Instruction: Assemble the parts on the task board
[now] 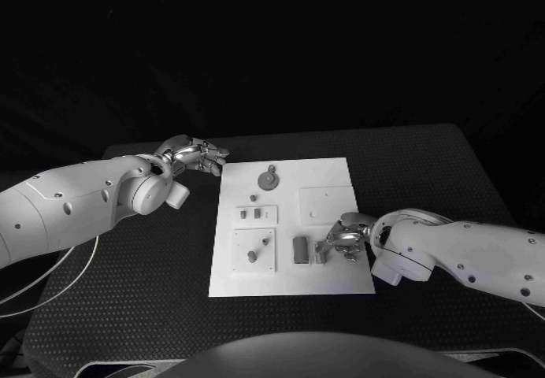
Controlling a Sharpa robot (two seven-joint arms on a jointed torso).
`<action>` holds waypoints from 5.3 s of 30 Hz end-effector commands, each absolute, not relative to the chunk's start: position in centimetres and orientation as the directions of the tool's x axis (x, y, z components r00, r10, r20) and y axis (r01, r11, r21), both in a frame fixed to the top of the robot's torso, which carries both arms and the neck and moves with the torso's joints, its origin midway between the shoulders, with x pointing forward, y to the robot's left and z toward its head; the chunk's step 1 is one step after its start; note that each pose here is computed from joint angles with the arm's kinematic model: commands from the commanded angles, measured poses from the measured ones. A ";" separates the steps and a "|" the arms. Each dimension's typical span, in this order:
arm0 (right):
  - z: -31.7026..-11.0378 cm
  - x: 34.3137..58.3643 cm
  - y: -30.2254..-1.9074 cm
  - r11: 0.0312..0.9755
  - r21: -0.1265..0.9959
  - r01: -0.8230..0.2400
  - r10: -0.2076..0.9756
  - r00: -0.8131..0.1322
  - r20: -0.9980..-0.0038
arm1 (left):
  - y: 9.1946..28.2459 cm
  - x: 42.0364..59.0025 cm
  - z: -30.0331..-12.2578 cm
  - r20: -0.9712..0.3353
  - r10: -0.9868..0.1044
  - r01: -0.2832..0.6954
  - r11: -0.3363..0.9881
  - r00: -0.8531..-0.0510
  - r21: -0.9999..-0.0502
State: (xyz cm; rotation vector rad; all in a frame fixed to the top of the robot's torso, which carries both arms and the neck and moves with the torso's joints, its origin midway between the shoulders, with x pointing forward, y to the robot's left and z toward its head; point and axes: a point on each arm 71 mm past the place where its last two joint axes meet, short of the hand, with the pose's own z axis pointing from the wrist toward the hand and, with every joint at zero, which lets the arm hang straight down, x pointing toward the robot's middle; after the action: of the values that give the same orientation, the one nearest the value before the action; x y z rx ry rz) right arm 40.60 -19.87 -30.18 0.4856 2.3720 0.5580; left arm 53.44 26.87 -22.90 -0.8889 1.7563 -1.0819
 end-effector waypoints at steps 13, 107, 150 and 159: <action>-30.7 40.0 -18.9 0.838 0.516 0.175 0.446 -0.764 -0.467 | 26.7 53.4 -22.8 -0.291 -0.878 -0.121 0.360 -0.381 -0.925; -30.8 41.0 -18.8 0.911 0.413 -0.007 0.275 -0.737 -0.618 | 26.7 53.4 -22.9 -0.290 -0.877 -0.125 0.361 -0.384 -0.924; -23.3 53.0 -24.2 0.528 0.849 -0.010 0.735 -0.495 -0.463 | 27.1 54.6 -22.6 -0.216 -0.918 -0.141 0.275 -0.333 -0.951; -22.3 57.9 -25.3 0.419 0.907 -0.038 0.833 -0.380 -0.401 | 26.9 56.7 -21.8 -0.164 -0.938 -0.100 0.202 -0.304 -0.974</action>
State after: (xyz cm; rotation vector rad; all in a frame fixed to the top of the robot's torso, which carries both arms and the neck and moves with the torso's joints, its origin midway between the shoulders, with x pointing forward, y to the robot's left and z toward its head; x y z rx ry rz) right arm 57.83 -25.56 -22.49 0.6817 1.7488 0.9760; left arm 56.50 27.06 -22.21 -0.9886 1.6478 -1.1253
